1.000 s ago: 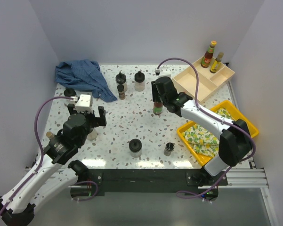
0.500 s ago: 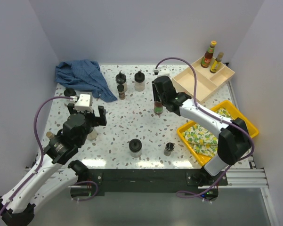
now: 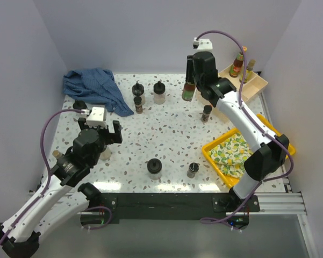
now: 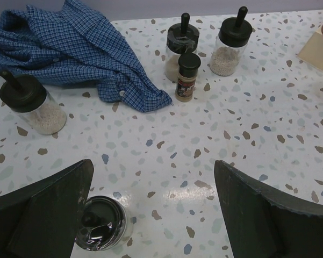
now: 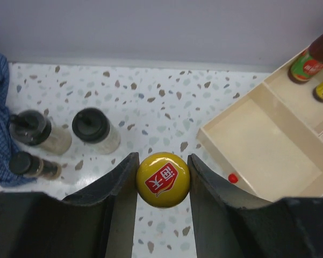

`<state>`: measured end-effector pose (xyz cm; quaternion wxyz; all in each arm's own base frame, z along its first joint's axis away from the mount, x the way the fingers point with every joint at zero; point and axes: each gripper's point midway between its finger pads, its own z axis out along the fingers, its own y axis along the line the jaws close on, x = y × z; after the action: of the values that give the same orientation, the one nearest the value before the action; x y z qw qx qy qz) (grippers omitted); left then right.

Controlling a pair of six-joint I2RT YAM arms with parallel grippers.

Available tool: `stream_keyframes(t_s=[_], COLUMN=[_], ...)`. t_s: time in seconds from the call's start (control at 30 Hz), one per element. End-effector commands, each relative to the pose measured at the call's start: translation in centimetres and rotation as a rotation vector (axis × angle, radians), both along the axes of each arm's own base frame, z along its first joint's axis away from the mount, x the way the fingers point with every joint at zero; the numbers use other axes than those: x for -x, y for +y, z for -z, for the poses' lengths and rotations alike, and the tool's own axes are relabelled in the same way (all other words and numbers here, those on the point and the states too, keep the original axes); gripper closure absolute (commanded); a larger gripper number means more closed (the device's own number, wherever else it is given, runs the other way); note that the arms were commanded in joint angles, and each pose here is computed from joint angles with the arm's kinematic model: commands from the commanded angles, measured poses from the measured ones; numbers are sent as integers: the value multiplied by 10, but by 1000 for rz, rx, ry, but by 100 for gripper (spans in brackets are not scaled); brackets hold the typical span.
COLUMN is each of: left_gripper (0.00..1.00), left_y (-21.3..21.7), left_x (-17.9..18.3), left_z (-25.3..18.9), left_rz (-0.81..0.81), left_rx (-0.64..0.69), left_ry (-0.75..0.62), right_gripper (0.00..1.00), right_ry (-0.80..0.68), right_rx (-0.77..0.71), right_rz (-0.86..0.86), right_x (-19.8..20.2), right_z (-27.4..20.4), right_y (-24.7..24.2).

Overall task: Organize the condiment bottles
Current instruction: Pick up the bottle from the center of the board, then place the bottle in the storage box.

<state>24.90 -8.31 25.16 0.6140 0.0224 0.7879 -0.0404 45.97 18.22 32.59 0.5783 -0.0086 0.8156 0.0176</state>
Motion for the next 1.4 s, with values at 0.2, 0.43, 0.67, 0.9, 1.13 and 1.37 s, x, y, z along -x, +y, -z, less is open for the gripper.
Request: stream_keyframes(t_s=[0.2,0.43,0.67,0.9,1.13,1.37], left_gripper=[0,0,0,0,0,0], left_y=[-5,-3,-2,-1,0,1], left_x=[-5,-5,-4,-4,-3,-3], left_z=[-2,-2,-1,0,-1,1], left_rz=[-4,-12,-14,-26,-28,-31], left_rx=[26,22,23,22,28,21], left_ry=[-15,-11,-7,0,-6,0], right_gripper=[100,100,100,100,100,100], right_ry=[-230,-309,-407,-461,-466,-450], right_rx=[-73,-73,-56,-24,7,-5], right_rz=[260,423,499,596,610,605], right_x=[-90,-130,-169,-190,-206,-216], right_z=[-85,-99,-89,-78,-53,-21], right_y=[-105,-176,-210,-241,-252,-257])
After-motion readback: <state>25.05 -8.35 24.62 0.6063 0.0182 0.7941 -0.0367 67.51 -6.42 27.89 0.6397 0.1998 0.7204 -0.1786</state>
